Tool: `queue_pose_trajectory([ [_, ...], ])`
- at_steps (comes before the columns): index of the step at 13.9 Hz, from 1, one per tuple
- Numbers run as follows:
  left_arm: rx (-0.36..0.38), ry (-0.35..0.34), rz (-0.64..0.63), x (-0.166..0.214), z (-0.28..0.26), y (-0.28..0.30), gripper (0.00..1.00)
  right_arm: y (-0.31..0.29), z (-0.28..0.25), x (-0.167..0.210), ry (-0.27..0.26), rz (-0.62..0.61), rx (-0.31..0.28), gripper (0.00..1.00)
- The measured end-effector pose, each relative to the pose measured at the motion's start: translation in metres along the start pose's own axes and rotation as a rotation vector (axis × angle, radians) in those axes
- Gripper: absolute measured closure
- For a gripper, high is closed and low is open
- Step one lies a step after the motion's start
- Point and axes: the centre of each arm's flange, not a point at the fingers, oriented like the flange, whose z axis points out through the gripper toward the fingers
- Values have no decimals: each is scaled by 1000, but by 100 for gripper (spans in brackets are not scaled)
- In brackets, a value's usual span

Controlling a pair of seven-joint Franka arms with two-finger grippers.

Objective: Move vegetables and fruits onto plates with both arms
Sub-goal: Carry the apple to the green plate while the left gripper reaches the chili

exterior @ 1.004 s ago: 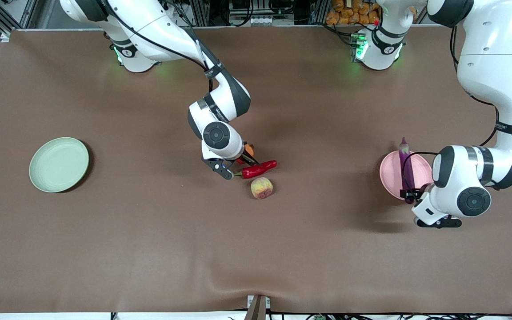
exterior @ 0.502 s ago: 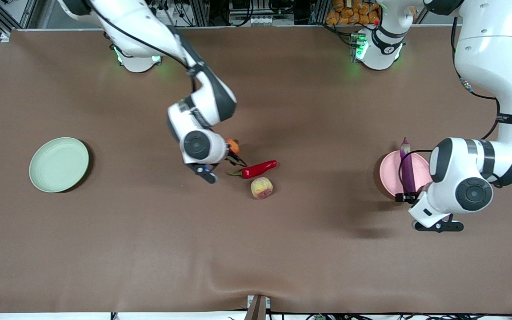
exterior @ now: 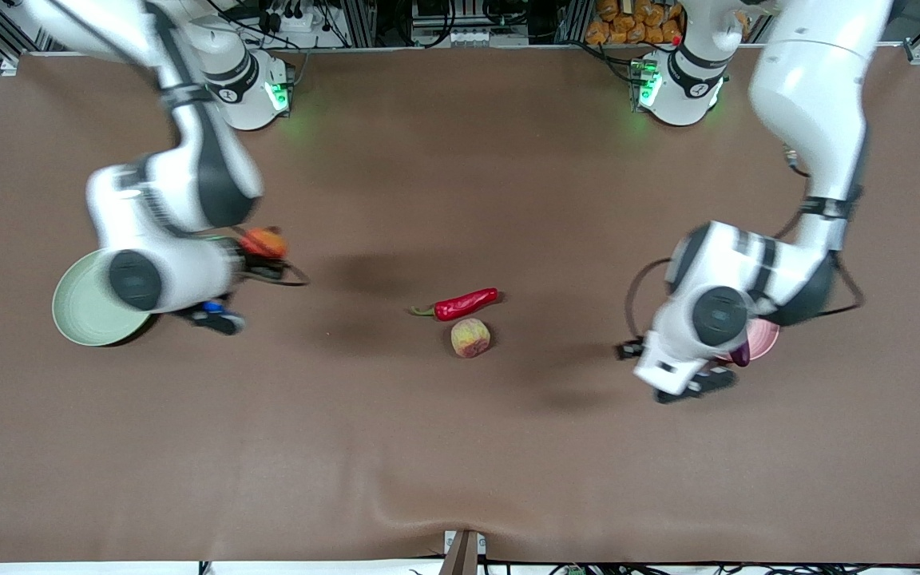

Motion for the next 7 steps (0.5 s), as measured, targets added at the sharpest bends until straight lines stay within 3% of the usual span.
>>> queue_pose_trajectory([
  [3,-18,7,-130,-71,-6,81,0,134,10,40,-6,-175,6,26],
  [7,-89,38,-313,-163,14,177,0,272,49,82,69,-329,8,26],
])
